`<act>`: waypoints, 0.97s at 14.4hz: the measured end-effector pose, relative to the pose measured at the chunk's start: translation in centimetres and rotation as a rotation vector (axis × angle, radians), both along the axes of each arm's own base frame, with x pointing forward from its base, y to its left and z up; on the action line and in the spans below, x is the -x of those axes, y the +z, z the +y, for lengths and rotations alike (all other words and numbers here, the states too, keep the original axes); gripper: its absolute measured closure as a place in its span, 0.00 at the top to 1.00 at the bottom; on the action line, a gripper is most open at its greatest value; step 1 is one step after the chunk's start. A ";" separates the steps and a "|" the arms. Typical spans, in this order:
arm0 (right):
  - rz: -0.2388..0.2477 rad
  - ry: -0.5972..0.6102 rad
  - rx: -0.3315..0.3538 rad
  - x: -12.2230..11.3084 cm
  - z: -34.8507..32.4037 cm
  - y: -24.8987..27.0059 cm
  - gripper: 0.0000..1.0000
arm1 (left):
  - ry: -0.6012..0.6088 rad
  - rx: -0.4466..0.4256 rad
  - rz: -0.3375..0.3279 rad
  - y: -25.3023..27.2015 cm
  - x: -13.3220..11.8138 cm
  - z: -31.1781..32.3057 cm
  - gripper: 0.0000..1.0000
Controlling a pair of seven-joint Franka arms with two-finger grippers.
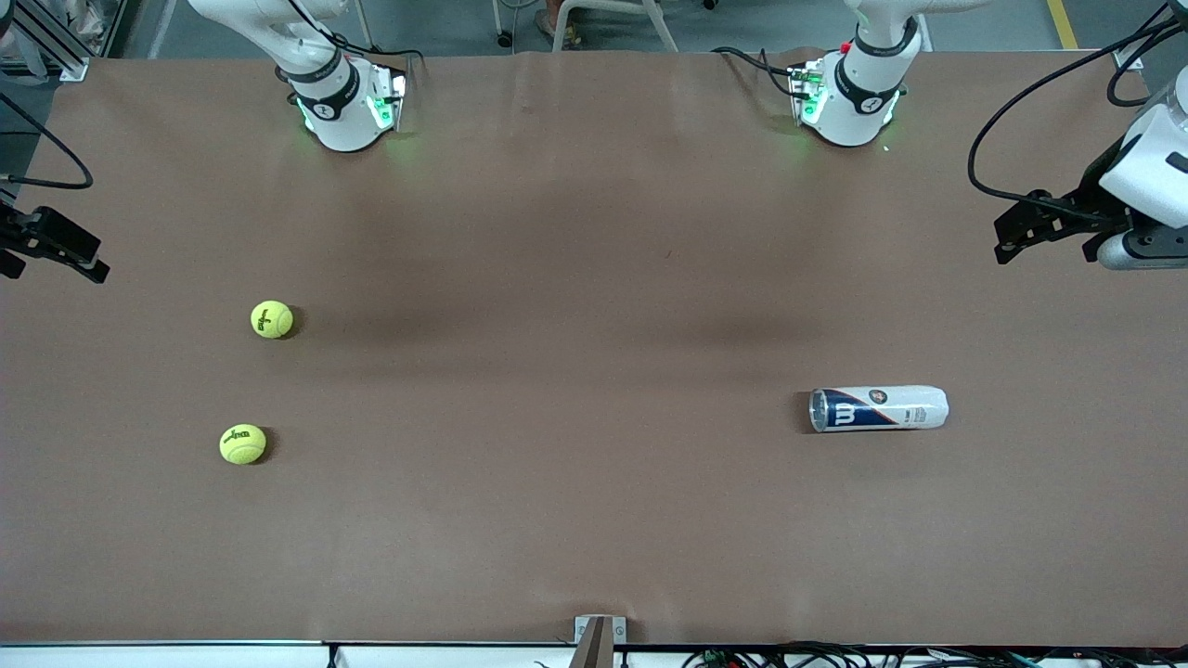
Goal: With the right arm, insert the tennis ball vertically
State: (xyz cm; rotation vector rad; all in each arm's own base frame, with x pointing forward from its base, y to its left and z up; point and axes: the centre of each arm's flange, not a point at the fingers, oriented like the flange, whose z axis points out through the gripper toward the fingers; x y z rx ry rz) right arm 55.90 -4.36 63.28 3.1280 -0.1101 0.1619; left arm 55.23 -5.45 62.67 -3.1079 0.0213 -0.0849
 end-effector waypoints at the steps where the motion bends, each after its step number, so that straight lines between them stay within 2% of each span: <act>1: 0.003 0.000 0.000 0.0 0.0 -0.1 1.00 | -0.001 0.000 0.001 -0.1 0.0 0.0 1.00; 4: 0.005 0.000 0.000 0.0 0.0 -0.2 1.00 | -0.006 -0.001 0.009 -0.4 -0.3 0.5 1.00; 7: 0.004 0.000 0.000 0.0 0.0 -0.2 1.00 | -0.066 -0.003 0.060 -3.3 -1.6 1.0 1.00; 11: -0.019 0.000 0.001 -0.1 0.0 0.3 1.00 | -0.251 0.016 0.165 -12.9 -5.8 2.5 1.00; 14: -0.029 -0.003 0.001 -0.1 -0.1 0.8 1.00 | -0.384 0.033 0.254 -19.9 -7.6 1.4 1.00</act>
